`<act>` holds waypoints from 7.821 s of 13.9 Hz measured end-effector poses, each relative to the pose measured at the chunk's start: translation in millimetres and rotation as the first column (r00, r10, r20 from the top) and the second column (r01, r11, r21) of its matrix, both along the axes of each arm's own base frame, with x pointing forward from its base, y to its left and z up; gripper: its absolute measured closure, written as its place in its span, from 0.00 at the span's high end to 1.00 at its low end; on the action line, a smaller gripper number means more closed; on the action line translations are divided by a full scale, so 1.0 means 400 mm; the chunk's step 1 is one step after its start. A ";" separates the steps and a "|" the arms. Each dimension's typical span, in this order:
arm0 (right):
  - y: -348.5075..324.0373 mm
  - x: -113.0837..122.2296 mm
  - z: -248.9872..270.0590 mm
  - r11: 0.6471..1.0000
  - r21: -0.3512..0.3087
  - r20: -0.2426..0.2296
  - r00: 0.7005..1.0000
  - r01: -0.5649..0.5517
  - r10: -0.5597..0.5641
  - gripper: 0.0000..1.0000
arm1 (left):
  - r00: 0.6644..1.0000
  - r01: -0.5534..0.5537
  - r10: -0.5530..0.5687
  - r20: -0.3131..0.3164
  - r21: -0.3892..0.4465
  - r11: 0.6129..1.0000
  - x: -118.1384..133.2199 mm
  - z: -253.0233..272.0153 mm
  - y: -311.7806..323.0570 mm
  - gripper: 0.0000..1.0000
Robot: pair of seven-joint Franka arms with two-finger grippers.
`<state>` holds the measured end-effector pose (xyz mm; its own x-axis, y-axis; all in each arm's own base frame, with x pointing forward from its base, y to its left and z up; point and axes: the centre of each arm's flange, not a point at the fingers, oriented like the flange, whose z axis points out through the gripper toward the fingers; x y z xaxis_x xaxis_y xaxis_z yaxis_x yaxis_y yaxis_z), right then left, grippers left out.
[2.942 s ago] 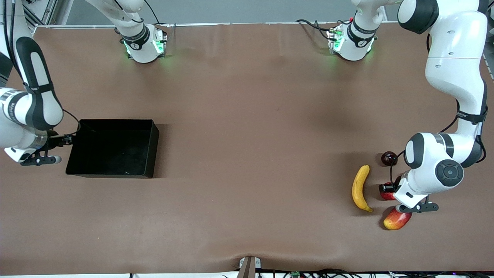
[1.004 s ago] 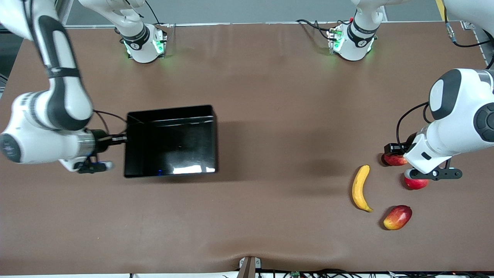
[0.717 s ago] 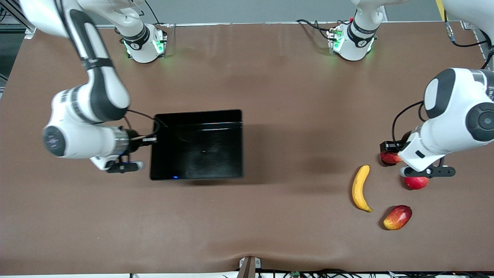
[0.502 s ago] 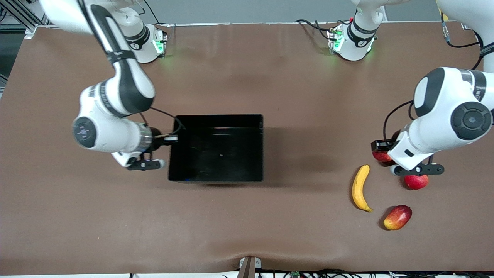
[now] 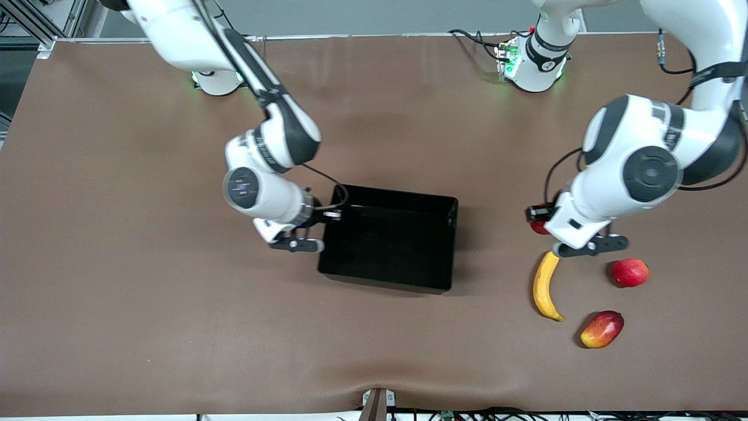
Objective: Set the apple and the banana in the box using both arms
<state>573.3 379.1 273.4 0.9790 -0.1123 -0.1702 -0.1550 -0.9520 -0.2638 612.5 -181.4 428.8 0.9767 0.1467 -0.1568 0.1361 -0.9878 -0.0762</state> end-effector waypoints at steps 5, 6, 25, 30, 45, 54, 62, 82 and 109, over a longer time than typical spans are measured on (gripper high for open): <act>0.048 -0.007 -0.058 0.999 -0.007 -0.002 0.999 0.036 -0.037 0.12 | 0.994 -0.099 0.101 0.051 -0.023 0.995 -0.050 -0.051 -0.210 0.66; 0.049 0.004 -0.042 0.999 0.000 0.009 0.999 0.040 -0.040 0.21 | 0.991 -0.117 0.119 0.055 -0.033 0.993 -0.057 -0.075 -0.252 0.66; -0.588 0.204 0.651 0.983 -0.176 -0.059 0.996 0.058 -0.069 1.00 | 0.985 0.156 -0.156 0.068 0.003 0.988 -0.160 -0.510 -0.600 0.66; -0.756 0.095 0.808 0.982 -0.178 0.006 0.998 0.057 -0.057 1.00 | 0.987 0.140 -0.139 0.086 -0.002 0.990 -0.131 -0.493 -0.586 0.90; -1.018 -0.062 0.925 0.969 -0.221 0.081 0.988 -0.109 0.130 1.00 | 0.970 0.107 -0.103 0.219 -0.008 0.994 0.216 -0.179 0.263 1.00; -1.015 -0.065 0.932 0.953 -0.258 0.068 0.980 -0.161 0.185 1.00 | 0.956 0.186 -0.161 0.245 -0.081 0.979 0.249 -0.543 0.258 0.96; -1.020 -0.053 0.941 0.952 -0.267 0.108 0.977 -0.151 0.185 1.00 | 0.951 0.224 -0.202 0.235 -0.074 0.972 0.246 -0.557 0.243 0.37; -1.007 -0.056 0.946 0.950 -0.267 0.114 0.974 -0.160 0.196 1.00 | 0.893 0.345 -0.312 0.323 -0.049 0.937 -0.132 -0.354 -0.781 0.37; -1.030 -0.065 0.945 0.953 -0.265 0.108 0.978 -0.147 0.180 1.00 | 0.945 0.015 -0.024 0.327 0.030 0.999 0.031 0.208 -0.333 1.00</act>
<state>547.3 -32.8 651.6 0.9992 0.0282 -0.0278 0.0277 -0.9995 -0.0176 624.9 -314.4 511.9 0.9763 0.1271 0.1754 0.1390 -0.9886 -0.0574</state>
